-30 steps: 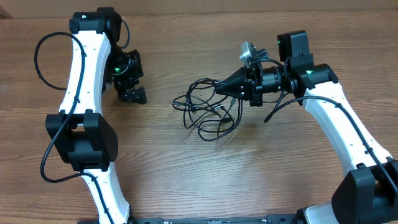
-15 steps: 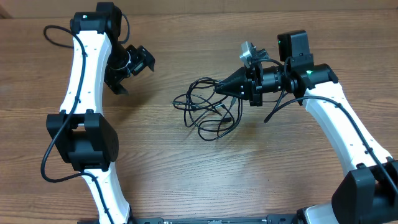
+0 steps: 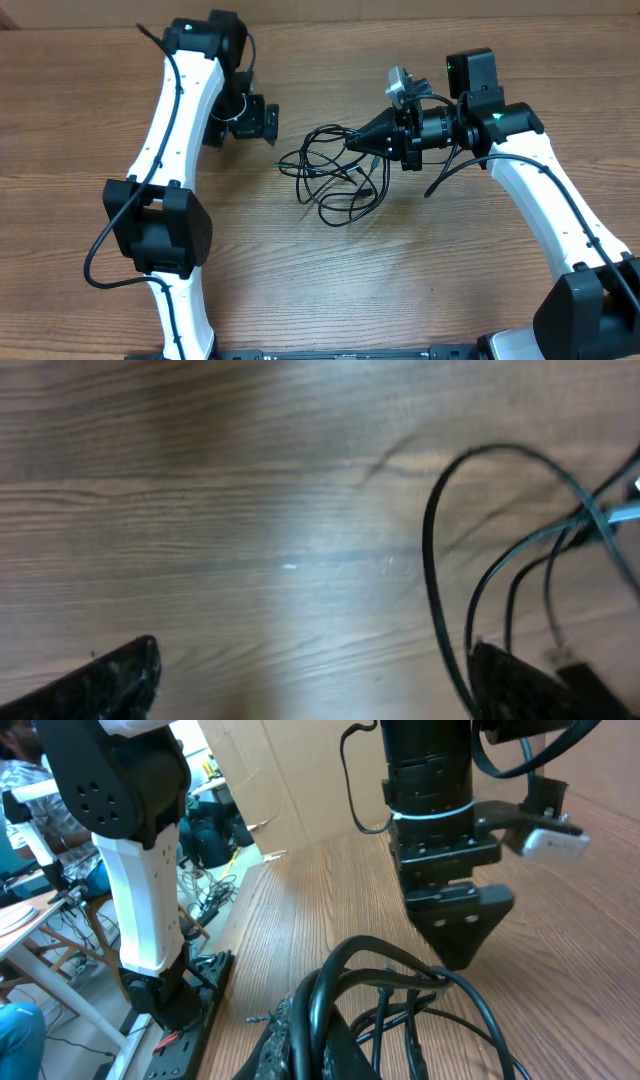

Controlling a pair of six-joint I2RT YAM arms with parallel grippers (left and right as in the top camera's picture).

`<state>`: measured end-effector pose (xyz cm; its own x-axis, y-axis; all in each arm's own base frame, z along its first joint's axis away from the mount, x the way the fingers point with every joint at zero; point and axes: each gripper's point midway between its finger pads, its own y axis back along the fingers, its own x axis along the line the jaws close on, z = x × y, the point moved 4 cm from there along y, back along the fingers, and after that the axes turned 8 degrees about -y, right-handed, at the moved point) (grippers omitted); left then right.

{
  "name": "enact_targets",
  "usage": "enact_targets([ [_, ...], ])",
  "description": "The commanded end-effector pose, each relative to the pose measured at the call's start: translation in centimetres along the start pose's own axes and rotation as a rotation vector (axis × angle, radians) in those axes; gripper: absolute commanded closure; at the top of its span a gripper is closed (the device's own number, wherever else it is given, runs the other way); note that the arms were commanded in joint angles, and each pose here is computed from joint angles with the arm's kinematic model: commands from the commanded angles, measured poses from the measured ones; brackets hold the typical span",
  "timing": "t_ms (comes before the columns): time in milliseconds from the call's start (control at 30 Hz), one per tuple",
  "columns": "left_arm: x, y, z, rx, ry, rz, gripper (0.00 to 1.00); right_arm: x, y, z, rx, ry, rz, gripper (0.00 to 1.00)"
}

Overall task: Untangle cables
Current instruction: 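Move the left gripper back to the bundle beside the right gripper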

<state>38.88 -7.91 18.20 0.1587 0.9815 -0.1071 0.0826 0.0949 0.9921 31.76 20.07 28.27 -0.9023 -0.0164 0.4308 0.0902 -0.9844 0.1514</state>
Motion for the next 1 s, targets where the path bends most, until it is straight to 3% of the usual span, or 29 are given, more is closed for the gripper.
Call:
enact_targets([
  [0,-0.3,0.3,-0.5,0.021,-0.197,0.028,0.11,0.8,0.1,0.7,-0.016,0.024,0.028,0.96],
  [100,-0.3,0.3,-0.9,0.04,-0.229,0.021,0.11,0.8,0.1,0.7,-0.016,0.024,0.028,0.96],
  [233,-2.0,0.4,-1.6,0.054,-0.359,-0.117,0.14,0.8,0.1,0.7,-0.016,0.025,0.028,0.96],
  [400,-3.5,0.6,-1.4,0.021,-0.406,-0.214,0.14,0.8,0.1,0.7,-0.016,0.025,0.028,0.96],
  [600,-8.4,1.0,-1.2,-0.039,-0.508,-0.394,0.13,0.8,0.1,0.7,-0.016,0.024,0.029,0.96],
  [667,-10.0,1.2,-1.4,-0.046,-0.524,-0.457,0.01,0.8,0.1,0.7,-0.016,0.024,0.029,0.96],
  [733,-11.5,1.5,-1.7,-0.051,-0.542,-0.515,0.0,0.8,0.1,0.7,-0.016,0.024,0.029,0.96],
  [967,-13.2,1.2,-1.3,-0.078,-0.561,-0.506,0.0,0.8,0.1,0.6,-0.015,0.012,0.029,0.96],
])
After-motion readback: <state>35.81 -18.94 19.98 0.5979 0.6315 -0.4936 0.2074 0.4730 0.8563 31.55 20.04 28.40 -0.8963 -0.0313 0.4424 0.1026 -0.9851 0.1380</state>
